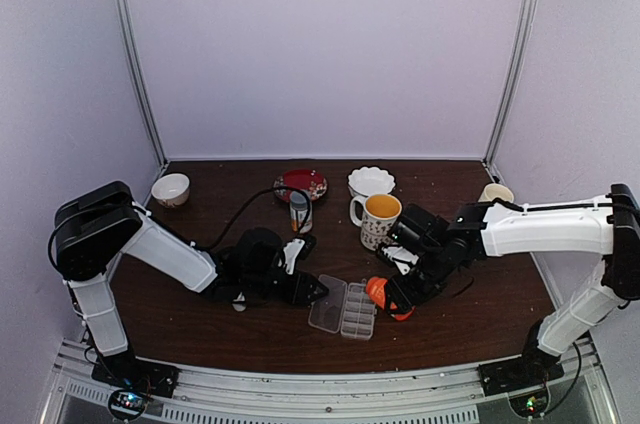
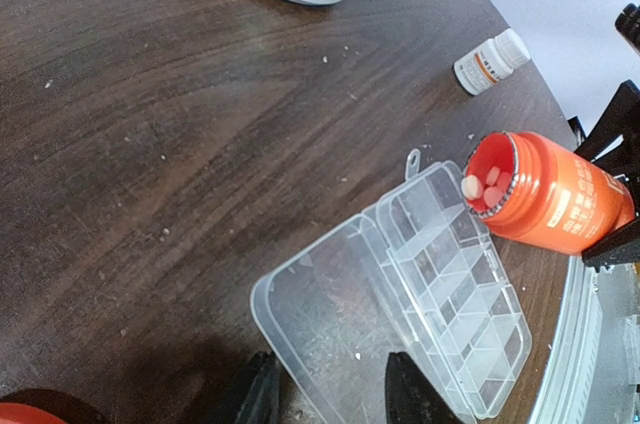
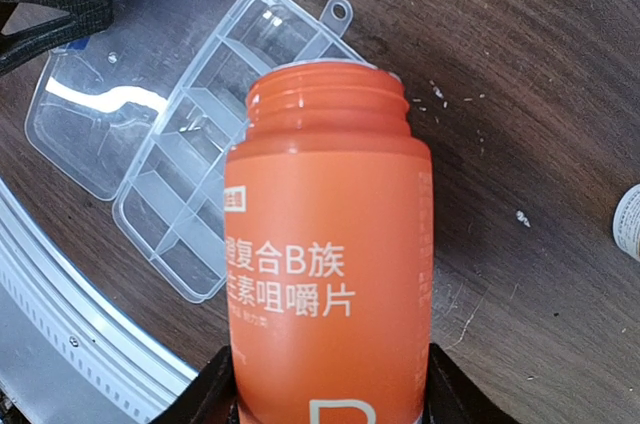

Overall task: Sort the pills into containers
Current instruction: Pour the pill into the compartment of the pill container.

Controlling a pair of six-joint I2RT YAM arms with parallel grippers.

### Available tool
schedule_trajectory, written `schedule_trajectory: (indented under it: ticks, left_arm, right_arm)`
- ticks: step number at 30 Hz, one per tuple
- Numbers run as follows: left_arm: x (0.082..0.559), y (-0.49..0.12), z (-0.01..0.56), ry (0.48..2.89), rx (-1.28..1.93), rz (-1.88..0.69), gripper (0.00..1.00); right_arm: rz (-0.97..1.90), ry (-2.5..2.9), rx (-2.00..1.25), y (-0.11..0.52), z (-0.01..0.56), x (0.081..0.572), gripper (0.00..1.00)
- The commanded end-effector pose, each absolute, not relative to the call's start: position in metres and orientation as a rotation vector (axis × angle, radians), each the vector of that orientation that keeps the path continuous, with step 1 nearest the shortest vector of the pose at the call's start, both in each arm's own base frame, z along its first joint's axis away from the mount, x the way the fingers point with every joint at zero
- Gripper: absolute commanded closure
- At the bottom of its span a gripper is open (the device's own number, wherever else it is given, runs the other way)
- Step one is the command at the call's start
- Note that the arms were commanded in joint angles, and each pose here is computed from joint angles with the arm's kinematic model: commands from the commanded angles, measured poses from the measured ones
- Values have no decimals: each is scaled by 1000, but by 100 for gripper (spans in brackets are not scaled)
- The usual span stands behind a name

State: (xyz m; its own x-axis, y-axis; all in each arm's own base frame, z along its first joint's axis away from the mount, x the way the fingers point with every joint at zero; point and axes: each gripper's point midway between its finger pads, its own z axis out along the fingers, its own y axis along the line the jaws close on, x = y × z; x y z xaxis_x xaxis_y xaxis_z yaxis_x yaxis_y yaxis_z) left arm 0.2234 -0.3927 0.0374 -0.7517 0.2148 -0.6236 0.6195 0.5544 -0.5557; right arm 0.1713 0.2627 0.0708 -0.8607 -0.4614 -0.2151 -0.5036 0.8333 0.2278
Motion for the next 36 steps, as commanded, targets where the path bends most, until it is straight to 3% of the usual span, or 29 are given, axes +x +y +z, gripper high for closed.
schedule_trajectory:
  ticks: [1,5,8,12,15,19,23,27,31,36]
  left_arm:
    - [224,-397,48,2249,674,-1125,60]
    - [224,-398,48,2248,677,-1125,61]
    - [224,-397,48,2248,676,-1124,60]
    - [224,-398,48,2249,676,-1125,60]
    - [224,-397,47,2251,674,-1124,60]
    - [224,-397,47,2253,673,-1123,60]
    - [224,-398,47,2251,675,-1123,60]
    - [224,-397,47,2251,674,-1124,60]
    - [224,-397,47,2250,671,-1124,61]
    - [224,-397,46,2252,673,-1123,60]
  right_arm:
    - [331,2841,-763,260,77,182,100]
    - [528,2791,-762,279,89,177,100]
    - [370,2826,-762,264,82,182,100]
    - [417,2830,-784,270,79,179,100]
    - [301,2850,-779,259,74,183,100]
    - [454,2795,-774,273,86,179,100]
    - [307,2845,-792,259,76,182,100]
    - [459,2788,-765,274,85,180,100]
    - [345,2855,-795,264,71,178,100]
    - [444,2760,-722,272,90,186,100]
